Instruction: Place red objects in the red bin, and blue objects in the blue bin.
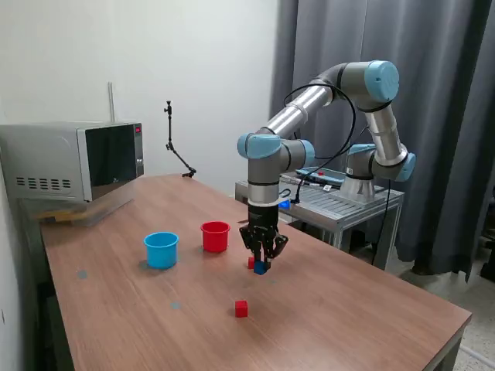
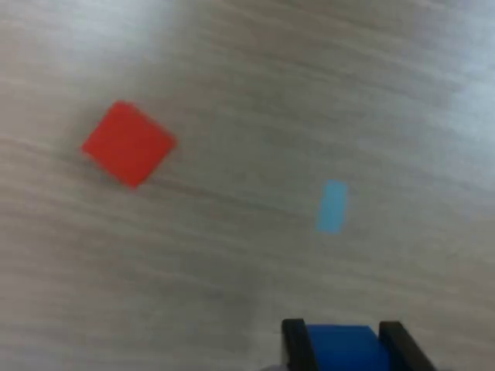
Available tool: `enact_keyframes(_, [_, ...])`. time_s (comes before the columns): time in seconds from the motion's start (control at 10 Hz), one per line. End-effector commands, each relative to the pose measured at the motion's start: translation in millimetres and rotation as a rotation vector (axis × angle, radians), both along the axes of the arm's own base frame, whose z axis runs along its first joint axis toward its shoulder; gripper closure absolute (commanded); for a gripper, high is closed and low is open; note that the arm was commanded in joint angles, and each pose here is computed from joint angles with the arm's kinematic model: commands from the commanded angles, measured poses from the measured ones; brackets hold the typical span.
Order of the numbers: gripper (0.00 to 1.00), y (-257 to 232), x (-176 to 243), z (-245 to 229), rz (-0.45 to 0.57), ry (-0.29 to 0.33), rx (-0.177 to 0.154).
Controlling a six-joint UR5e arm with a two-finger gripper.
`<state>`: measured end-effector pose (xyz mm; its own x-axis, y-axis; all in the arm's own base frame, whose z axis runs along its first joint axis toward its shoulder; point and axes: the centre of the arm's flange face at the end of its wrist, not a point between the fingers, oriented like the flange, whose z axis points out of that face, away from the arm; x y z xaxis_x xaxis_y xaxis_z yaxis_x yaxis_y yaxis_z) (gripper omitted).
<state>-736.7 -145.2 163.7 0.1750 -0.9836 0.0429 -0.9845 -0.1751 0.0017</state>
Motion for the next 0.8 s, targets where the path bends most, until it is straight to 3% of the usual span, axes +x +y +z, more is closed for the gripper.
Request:
enact_keyframes(0.0, [1.0,26,-11,29,-0.035,0.049,0.084])
enact_keyframes(0.3, [1.0,79,-32,63,-0.104,0.112,0.183])
enact_keyframes(0.7, [1.0,113,-46,84,-0.167,0.155,0.198])
